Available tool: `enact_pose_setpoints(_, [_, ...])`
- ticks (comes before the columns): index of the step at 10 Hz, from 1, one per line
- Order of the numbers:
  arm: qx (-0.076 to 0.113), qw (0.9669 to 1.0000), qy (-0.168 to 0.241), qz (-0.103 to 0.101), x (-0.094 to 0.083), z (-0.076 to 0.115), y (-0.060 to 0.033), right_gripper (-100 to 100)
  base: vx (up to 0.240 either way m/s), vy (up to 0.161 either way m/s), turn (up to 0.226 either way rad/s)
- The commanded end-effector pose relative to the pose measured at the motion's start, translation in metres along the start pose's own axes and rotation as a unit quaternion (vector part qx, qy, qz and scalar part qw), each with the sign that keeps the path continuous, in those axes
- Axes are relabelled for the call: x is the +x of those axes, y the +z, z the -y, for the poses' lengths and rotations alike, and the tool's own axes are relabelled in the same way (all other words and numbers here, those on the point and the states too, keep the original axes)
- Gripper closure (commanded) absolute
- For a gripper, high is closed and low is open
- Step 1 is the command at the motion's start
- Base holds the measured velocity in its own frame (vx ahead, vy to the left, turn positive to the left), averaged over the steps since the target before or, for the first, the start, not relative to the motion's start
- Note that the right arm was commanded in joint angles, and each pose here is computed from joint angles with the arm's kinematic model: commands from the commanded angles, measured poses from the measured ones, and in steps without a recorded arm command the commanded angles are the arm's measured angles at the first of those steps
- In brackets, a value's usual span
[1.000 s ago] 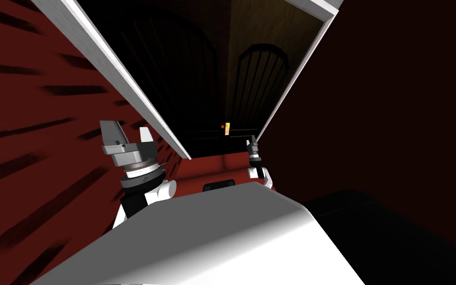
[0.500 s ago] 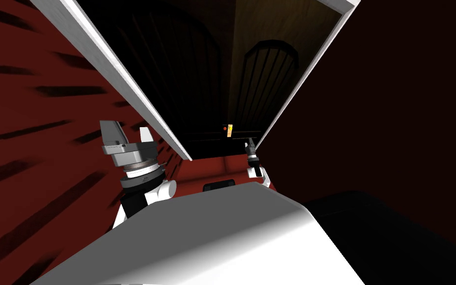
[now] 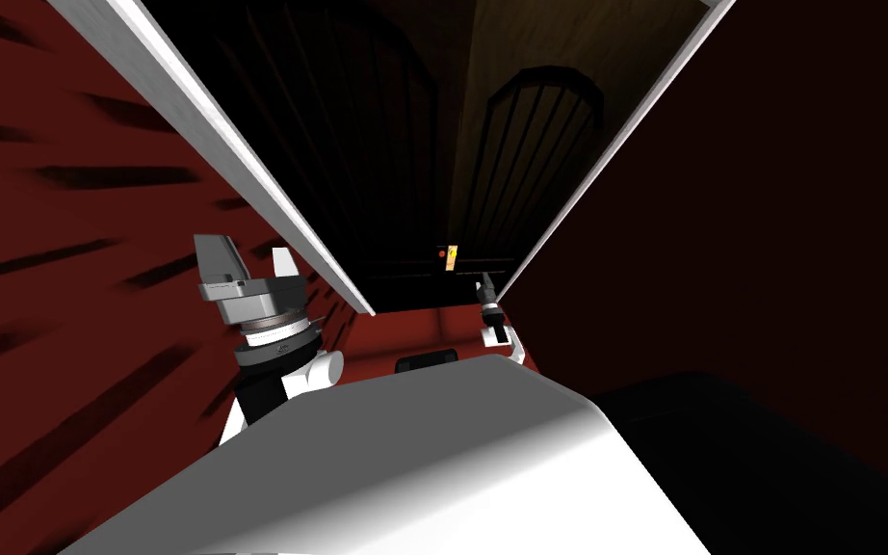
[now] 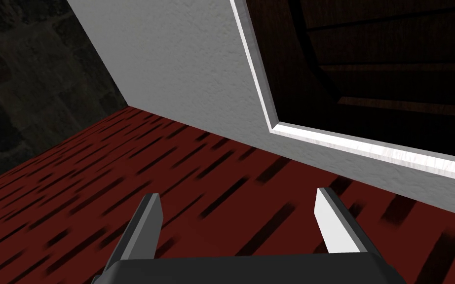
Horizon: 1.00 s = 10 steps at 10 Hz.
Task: Pull the door open
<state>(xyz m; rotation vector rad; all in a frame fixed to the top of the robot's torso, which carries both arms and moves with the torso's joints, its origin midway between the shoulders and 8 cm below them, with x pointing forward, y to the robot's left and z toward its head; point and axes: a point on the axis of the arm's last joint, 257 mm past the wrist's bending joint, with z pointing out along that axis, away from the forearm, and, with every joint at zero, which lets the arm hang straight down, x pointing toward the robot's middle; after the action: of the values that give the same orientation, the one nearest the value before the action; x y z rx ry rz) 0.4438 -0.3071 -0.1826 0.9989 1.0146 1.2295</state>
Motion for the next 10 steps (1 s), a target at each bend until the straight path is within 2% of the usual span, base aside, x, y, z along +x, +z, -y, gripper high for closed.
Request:
enact_pose_setpoints(1, [0.013,0.9999,0.002,0.001,-0.001,0.012,0.0001,-100,0.087,0.014,0.041])
enact_pose_setpoints(2, [0.028,0.9996,0.005,0.002,-0.002,0.026,-0.0006,-100,0.118,0.013,0.056])
enact_pose_setpoints(5, [0.055,0.9984,0.010,0.004,-0.004,0.051,-0.0028,-100,0.153,0.013,0.048])
enact_pose_setpoints(10, [0.108,0.9939,0.023,0.010,-0.006,0.097,-0.0095,-100,0.190,0.002,0.052])
